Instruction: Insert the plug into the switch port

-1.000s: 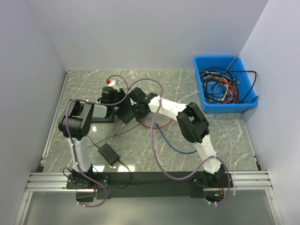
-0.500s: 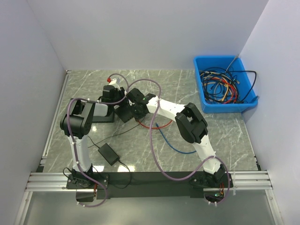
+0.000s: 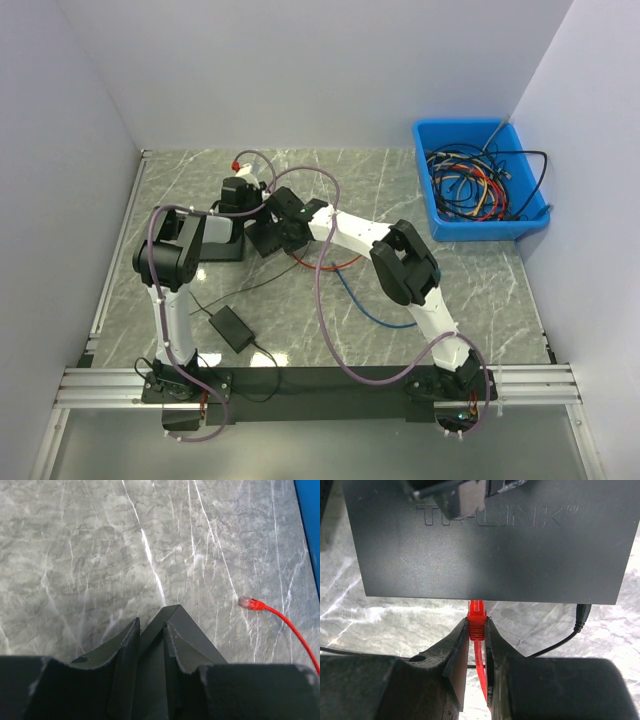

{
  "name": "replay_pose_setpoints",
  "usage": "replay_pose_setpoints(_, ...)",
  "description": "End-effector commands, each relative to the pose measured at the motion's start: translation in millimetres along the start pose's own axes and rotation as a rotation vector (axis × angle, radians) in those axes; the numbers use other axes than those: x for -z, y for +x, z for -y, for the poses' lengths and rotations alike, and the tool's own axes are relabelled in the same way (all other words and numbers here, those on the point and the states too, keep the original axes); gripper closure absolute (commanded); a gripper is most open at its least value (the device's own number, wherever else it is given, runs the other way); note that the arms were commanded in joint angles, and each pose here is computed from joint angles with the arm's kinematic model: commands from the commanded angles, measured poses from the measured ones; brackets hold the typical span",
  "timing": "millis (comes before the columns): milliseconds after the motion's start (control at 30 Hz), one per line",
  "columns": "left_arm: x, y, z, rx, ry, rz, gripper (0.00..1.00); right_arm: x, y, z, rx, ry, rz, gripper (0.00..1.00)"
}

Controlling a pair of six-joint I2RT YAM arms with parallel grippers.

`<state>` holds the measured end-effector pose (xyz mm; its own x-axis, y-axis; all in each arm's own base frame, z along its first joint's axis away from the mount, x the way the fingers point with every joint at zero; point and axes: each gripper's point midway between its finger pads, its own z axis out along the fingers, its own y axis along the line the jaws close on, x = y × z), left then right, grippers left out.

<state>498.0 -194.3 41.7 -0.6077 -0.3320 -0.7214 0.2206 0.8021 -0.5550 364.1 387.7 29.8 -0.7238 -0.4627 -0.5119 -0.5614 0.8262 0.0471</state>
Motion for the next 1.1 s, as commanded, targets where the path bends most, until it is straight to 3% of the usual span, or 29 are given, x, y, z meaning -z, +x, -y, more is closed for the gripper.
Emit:
replay_pose_setpoints(0, 5, 73, -15, 0.028, -0.04, -0.233, 0.7, 25, -74, -7, -0.003, -0.001, 0.239, 1.0)
replay_pose_setpoints(500, 4, 78, -12, 0.032, -0.014, -0.265, 0.74, -10, -62, 5, -0.067, 0.0, 0.201, 1.0)
replay_pose_setpoints(767, 4, 79, -12, 0.035, -0.015, -0.275, 0.75, 17, -94, 12, -0.084, 0.008, 0.295, 1.0)
replay_pose_setpoints(967, 4, 82, -11, 0.037, -0.009, -0.283, 0.75, -28, -67, 26, -0.138, 0.003, 0.187, 1.0)
replay_pose_setpoints(1067, 4, 82, -11, 0.041, -0.006, -0.285, 0.75, -31, -71, 33, -0.184, 0.007, 0.194, 1.0)
